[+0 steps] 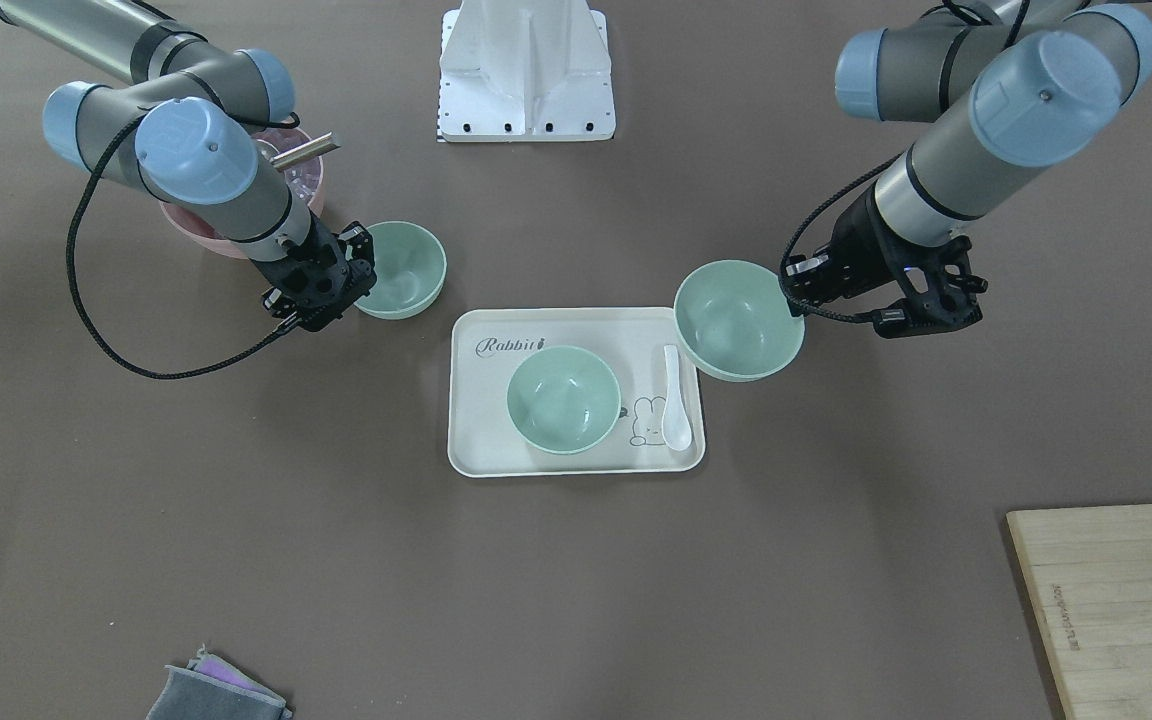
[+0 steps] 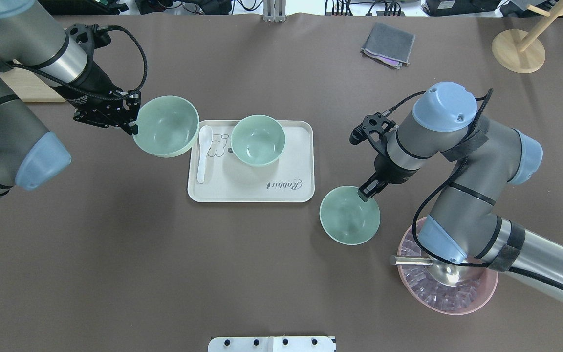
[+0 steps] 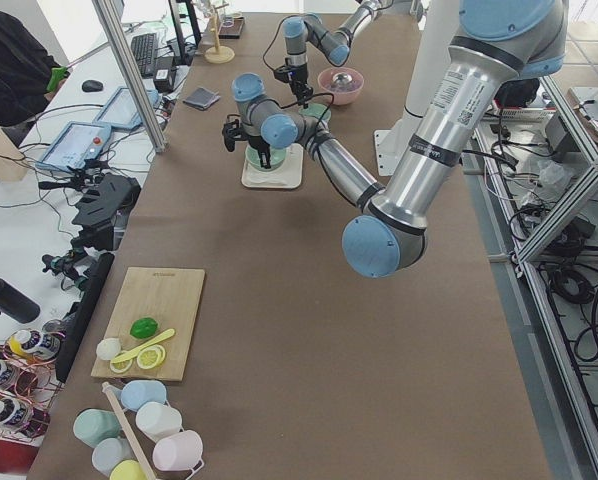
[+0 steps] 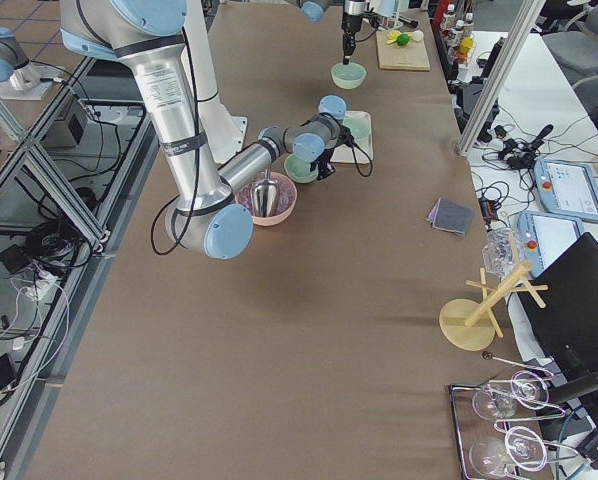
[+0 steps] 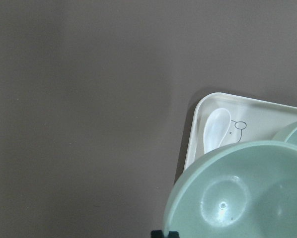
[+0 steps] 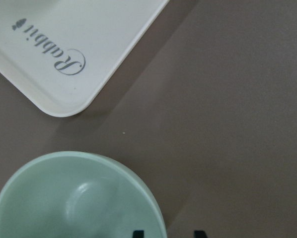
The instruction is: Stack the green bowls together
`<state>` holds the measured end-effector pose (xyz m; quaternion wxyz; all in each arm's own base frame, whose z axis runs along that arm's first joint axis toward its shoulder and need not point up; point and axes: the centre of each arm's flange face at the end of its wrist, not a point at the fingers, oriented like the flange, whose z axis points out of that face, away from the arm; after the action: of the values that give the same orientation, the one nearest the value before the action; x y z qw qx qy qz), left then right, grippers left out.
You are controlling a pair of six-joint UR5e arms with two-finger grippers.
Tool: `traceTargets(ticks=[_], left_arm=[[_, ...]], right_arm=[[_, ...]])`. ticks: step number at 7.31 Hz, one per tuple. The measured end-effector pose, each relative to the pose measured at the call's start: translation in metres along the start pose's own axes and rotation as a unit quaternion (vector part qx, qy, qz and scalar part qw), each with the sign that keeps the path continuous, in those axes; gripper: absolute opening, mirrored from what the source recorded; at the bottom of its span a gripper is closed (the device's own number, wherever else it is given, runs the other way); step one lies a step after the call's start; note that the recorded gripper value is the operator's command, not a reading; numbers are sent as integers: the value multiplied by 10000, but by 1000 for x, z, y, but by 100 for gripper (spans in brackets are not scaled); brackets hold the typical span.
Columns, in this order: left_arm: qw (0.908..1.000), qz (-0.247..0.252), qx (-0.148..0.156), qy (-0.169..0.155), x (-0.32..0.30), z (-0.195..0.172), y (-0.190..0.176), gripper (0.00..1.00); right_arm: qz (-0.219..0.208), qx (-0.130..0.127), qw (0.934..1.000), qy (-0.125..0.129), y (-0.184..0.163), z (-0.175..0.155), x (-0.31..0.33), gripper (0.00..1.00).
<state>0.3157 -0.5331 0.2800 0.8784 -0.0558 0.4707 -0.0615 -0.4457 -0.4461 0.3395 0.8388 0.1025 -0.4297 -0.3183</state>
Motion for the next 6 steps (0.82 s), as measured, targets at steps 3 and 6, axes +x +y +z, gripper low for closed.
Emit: traceTargets(ticks=[3, 6], left_arm=[[10000, 6, 3, 5, 0, -1, 0, 0], [10000, 6, 3, 12, 0, -1, 0, 0]], right_arm=[[-6, -5, 10000, -7, 1, 1, -1, 0], [59, -24, 9997, -225, -1, -12, 4, 0]])
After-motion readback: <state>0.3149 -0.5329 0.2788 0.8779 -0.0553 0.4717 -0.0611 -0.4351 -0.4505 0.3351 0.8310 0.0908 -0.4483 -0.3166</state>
